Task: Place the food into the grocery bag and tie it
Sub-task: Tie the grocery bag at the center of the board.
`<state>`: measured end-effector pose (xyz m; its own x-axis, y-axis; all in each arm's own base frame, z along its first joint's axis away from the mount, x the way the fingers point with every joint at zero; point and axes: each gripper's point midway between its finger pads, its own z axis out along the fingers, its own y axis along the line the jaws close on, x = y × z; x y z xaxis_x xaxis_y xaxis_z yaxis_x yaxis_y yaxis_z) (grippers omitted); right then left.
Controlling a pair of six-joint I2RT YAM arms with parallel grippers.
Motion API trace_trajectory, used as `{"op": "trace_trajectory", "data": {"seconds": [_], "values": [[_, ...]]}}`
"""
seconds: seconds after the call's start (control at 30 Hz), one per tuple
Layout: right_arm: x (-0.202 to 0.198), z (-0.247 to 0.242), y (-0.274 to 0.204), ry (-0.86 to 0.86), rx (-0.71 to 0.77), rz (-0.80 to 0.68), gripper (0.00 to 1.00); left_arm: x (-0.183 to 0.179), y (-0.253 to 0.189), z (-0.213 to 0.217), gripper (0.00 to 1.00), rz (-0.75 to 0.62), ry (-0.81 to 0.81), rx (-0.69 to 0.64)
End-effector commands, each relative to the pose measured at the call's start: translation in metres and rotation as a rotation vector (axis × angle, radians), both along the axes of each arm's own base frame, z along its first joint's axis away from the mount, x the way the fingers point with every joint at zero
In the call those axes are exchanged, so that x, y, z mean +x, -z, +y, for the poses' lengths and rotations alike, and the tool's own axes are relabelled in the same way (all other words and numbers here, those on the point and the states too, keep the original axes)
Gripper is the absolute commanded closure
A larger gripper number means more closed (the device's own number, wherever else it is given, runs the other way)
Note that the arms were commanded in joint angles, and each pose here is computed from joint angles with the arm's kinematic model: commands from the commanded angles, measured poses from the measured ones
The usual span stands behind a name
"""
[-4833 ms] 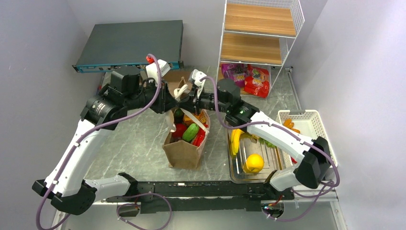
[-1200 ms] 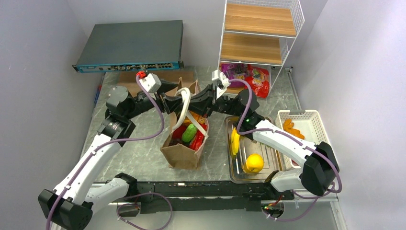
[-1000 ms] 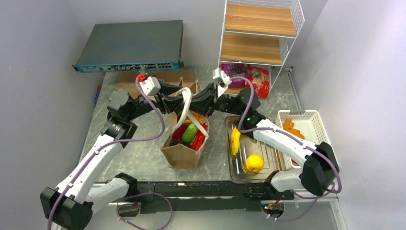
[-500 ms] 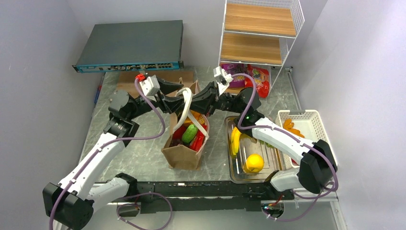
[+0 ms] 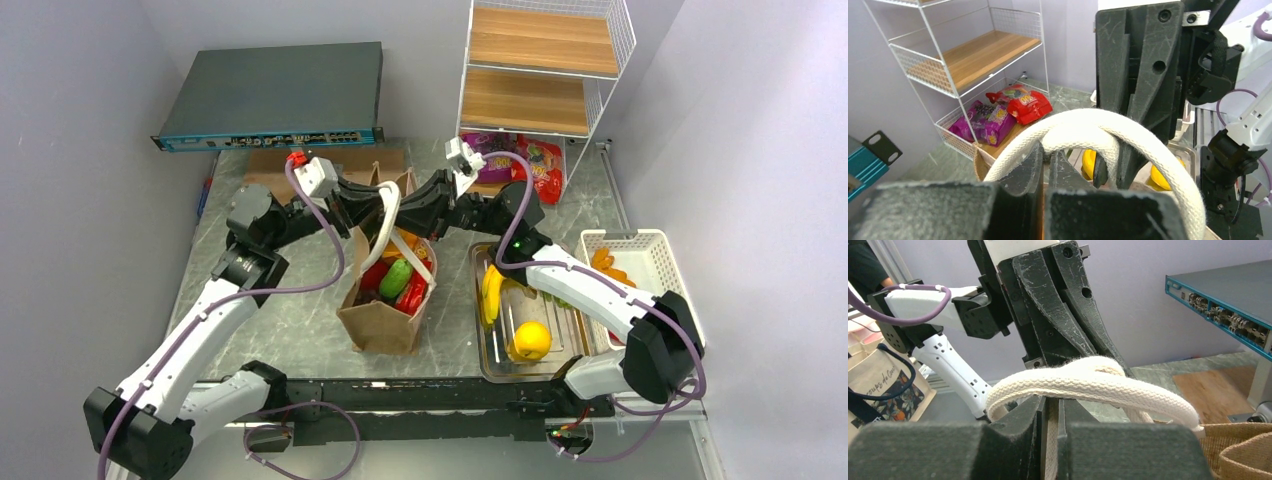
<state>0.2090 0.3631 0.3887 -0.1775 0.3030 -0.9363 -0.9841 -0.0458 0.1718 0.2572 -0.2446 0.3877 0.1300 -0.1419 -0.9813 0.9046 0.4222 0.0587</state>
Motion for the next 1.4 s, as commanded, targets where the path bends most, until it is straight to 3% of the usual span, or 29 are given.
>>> {"op": "trace_trajectory", "data": {"seconds": [0.0,0.07,0.17,0.3,0.6,0.93,1.2,1.37], "values": [[-0.022,-0.017,-0.065,0.018,0.127,-0.192,0.86,0.006,-0.031,0.021,1.00,-0.047,-0.144,-0.017],[-0.021,-0.019,-0.064,0.032,0.122,-0.187,0.68,0.008,-0.032,0.026,1.00,-0.041,-0.177,-0.008],[-0.021,-0.020,-0.062,0.042,0.116,-0.177,0.52,0.013,-0.034,0.034,1.00,-0.031,-0.237,0.003],[-0.021,-0.023,-0.060,0.054,0.107,-0.164,0.42,0.019,-0.032,0.045,1.00,-0.018,-0.314,0.008],[-0.013,-0.026,-0.051,0.116,0.065,-0.102,0.36,0.023,-0.025,0.052,1.00,-0.012,-0.362,0.009],[-0.009,-0.035,-0.034,0.186,-0.033,0.096,0.34,0.021,-0.016,0.060,1.00,-0.013,-0.398,0.007],[0.029,-0.049,-0.012,0.427,-0.144,0.025,0.34,0.014,-0.010,0.059,1.00,-0.054,-0.373,0.043],[0.058,-0.037,0.017,0.465,-0.279,-0.011,0.33,0.009,-0.006,0.055,1.00,-0.050,-0.341,0.046]]}}
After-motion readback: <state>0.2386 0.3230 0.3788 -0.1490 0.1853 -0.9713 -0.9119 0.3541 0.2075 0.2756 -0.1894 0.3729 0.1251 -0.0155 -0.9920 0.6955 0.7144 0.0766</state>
